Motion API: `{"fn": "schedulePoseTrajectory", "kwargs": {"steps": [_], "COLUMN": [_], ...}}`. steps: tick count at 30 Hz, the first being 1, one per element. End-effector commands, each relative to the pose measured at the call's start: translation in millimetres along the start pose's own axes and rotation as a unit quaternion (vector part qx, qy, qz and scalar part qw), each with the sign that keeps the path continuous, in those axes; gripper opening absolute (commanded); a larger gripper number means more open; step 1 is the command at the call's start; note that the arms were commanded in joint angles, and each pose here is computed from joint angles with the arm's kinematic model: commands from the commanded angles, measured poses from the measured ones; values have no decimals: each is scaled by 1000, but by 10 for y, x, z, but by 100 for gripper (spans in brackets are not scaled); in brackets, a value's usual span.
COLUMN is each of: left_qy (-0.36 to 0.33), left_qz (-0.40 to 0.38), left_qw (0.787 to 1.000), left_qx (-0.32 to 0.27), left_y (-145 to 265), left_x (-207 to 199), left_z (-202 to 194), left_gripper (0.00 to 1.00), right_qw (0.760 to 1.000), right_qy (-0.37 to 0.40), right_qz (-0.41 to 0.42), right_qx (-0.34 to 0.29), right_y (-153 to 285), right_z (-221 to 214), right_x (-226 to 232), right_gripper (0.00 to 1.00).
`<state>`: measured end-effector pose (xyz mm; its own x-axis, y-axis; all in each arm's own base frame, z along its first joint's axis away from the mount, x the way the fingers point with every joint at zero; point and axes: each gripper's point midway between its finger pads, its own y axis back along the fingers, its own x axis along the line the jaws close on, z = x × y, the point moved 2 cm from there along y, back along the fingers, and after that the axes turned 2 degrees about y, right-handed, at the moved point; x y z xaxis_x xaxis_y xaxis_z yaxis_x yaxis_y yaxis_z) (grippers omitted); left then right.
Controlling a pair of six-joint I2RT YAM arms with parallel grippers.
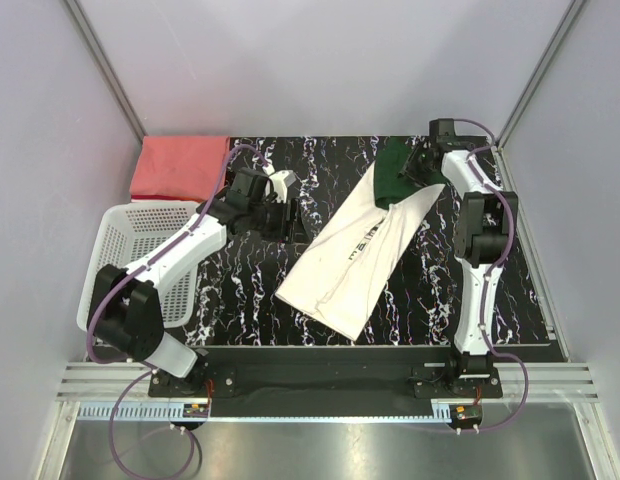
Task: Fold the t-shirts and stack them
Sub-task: Fold the tshirt
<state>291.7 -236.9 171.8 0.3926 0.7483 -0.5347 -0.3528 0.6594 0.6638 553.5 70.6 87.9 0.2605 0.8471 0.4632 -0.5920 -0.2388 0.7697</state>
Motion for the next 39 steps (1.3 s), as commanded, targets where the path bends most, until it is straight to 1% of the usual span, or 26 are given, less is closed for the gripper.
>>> {"fn": "schedulePoseTrajectory", "kwargs": {"steps": [1, 6, 14, 30, 31, 33, 34, 36, 37, 39], "left_qy": [-22, -21, -19, -15, -14, -14, -15, -14, -14, -12], "left_qz": [-25, -24, -22, -21, -21, -22, -21, -21, -22, -21], "left_qw": [999, 999, 999, 999, 999, 999, 999, 999, 999, 999], "left_qx": [-20, -22, -19, -25, -24, -25, -26, -25, -25, -24], "left_y": [92, 101, 92, 116, 116, 120, 120, 116, 116, 116], "left_x": [-121, -116, -85, -62, -62, -60, -58, -55, -59, -51], "left_z": [67, 81, 71, 103, 103, 102, 106, 104, 106, 100], "left_gripper": [62, 62, 62, 62, 62, 62, 62, 62, 62, 62], "right_qw": [999, 997, 997, 996, 996, 996, 996, 996, 996, 997], "right_qy": [38, 55, 53, 39, 39, 41, 40, 42, 42, 42], "right_qz": [-34, -53, -60, -66, -70, -71, -72, -71, -70, -66], "right_qx": [-4, -8, 17, 40, 40, 38, 37, 34, 34, 24], "right_y": [-36, -51, -126, -186, -196, -192, -182, -158, -142, -70], "right_z": [-18, -34, -169, -285, -286, -290, -284, -263, -260, -207], "right_x": [-17, -62, -127, -117, -144, -135, -134, -126, -106, -60], "right_gripper": [40, 41, 42, 38, 32, 25, 14, 3, 0, 0]}}
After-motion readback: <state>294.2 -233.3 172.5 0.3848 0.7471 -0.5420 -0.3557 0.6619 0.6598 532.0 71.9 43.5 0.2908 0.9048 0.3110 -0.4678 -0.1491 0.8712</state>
